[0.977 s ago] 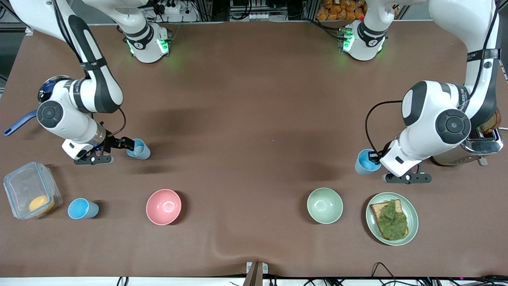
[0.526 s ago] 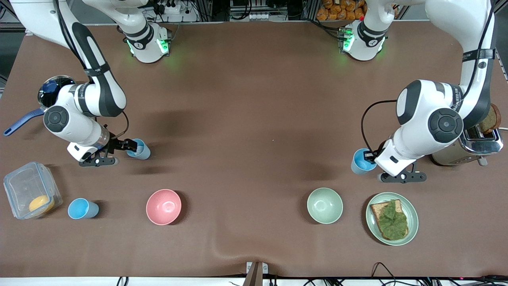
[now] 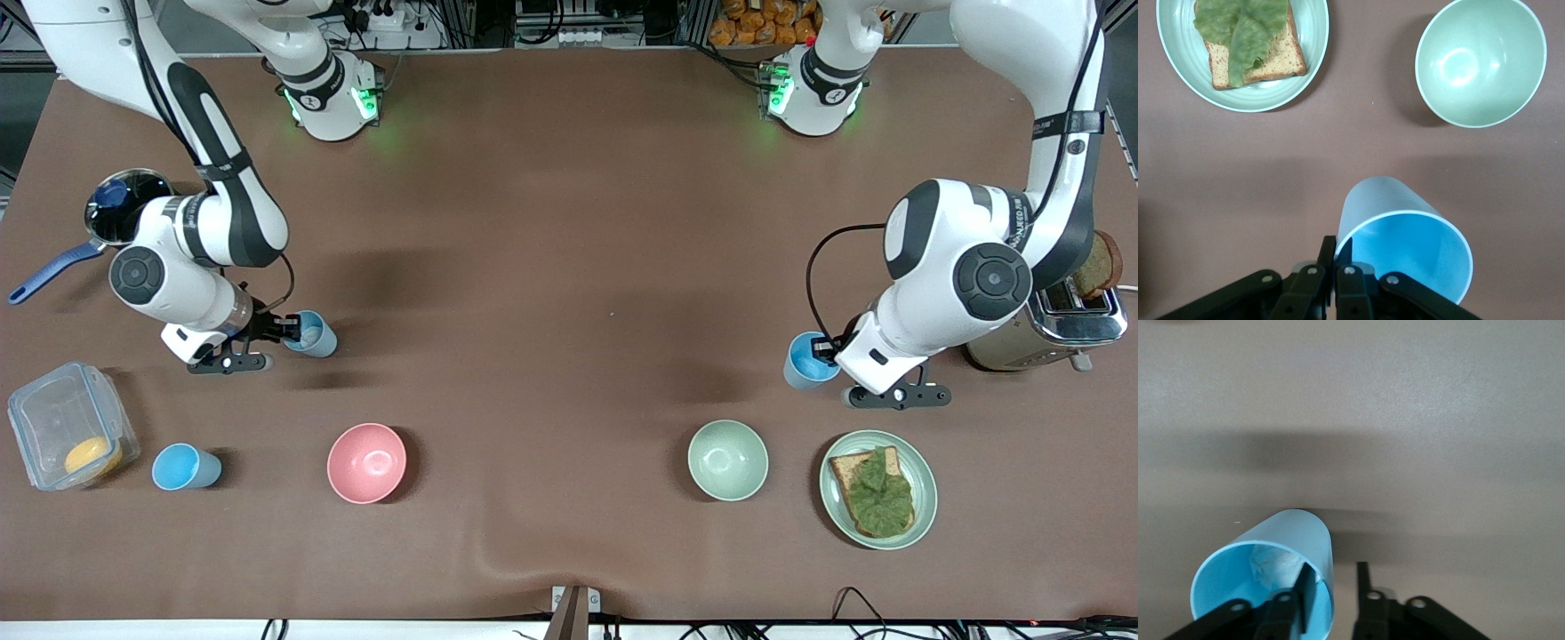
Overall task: Stack blue cups with both arms
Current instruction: 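Close the right gripper around the blue cup's rim, then lift both blue cups and carry them toward the table center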
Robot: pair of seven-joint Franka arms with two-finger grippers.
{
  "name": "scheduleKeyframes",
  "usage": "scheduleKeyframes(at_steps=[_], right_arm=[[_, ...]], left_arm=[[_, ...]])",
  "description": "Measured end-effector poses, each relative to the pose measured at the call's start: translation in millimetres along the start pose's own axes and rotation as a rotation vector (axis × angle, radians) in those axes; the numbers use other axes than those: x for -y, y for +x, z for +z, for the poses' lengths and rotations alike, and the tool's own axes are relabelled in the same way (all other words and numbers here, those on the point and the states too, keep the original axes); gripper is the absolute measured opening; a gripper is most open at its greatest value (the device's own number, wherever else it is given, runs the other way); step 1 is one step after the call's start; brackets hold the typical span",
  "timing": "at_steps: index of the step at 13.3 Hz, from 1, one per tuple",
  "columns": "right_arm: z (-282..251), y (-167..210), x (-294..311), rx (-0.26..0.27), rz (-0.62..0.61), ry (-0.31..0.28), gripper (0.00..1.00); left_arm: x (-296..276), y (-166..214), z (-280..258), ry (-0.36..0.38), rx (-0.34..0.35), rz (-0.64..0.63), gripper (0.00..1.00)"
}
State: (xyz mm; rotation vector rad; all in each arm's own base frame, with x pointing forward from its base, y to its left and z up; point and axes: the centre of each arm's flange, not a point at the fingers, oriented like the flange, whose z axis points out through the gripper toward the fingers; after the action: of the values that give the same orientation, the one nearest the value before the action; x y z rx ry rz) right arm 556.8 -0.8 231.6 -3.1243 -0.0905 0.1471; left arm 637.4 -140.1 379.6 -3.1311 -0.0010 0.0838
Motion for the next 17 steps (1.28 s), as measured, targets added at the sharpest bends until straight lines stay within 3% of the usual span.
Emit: scheduleKeyframes(at_steps=[2,3,8,11,14,17], right_arm=[[0,0,2,0.009,0.001,0.006,0.04],[-2,0,5,0.018,0.001,0.011,0.03],[-51,16,49,0.081,-0.019,0.076,0.03],[-80,22,102,0.062,-0.012,0.126,0.03],[-83,10,188,0.058,0.068,0.119,0.03],[-81,-20,300,-0.002,0.172,0.123,0.03]], left_arm=[[0,0,0,0.0,0.001,-0.003,0.04],[0,0,0,0.0,0.001,-0.003,0.04],[0,0,1,0.001,0.003,-0.004,0.04],[0,0,2,0.001,0.004,-0.004,0.04],[0,0,2,0.001,0.005,-0.004,0.04],[-2,0,2,0.001,0.005,0.0,0.04]])
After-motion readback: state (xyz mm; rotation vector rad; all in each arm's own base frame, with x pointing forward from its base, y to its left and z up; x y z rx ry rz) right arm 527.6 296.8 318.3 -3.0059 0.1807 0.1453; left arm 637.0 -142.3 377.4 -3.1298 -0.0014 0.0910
